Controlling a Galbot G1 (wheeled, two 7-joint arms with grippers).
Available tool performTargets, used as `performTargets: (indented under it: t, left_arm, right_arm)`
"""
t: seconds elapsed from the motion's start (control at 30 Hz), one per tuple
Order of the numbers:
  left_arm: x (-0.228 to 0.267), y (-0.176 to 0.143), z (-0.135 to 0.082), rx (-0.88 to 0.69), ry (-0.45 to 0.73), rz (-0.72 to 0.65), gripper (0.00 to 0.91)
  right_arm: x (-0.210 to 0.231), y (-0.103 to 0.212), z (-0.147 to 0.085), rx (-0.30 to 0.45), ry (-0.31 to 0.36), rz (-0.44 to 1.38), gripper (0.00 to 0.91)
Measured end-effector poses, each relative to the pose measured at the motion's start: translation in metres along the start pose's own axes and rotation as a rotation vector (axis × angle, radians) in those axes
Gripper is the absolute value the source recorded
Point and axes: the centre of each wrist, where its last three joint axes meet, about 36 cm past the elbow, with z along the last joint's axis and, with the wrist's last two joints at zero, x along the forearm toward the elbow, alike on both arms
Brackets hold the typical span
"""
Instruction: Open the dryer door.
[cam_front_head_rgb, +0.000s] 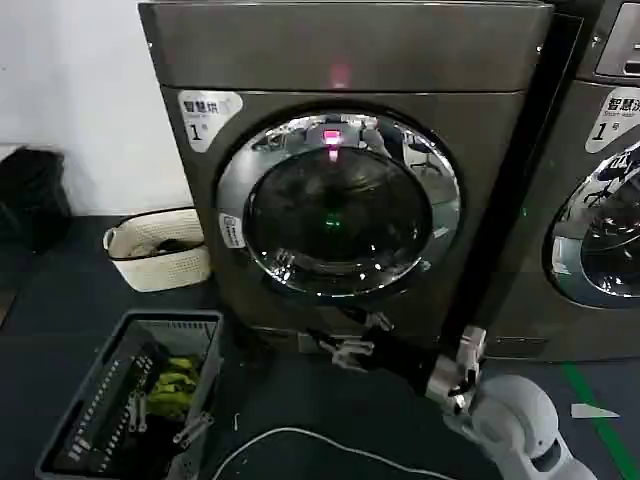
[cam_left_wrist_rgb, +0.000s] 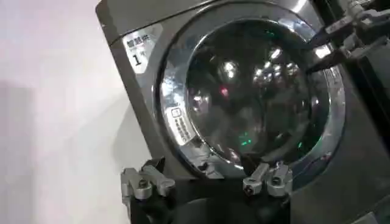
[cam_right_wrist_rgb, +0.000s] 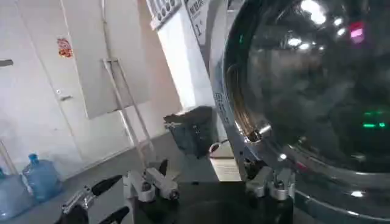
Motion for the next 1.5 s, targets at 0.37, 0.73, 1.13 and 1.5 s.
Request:
performTargets:
  t: [0.37,0.73,1.13,1.5]
  left_arm:
    - [0.002,0.001,-0.01,-0.004,-0.011,-0.002,0.907]
    - [0.008,-0.003,-0.018,0.004,-0.002,-0.017,0.907]
    - [0.013,-0.004,-0.026,0.003,0.0,-0.035,0.907]
    - [0.013,-0.004,-0.029,0.005,-0.002,-0.043,0.907]
  right_arm:
    - [-0.023,-0.022,0.006,0.117,-0.044,-0.028,0.907]
    - [-0.057,-0.052,0.003,0.169,-0.076,-0.038,0.907]
    - [-0.096,-0.082,0.007,0.188,-0.053,-0.032,0.907]
    - [-0.13,-0.09,0.004,0.211,-0.068,-0.015,0.907]
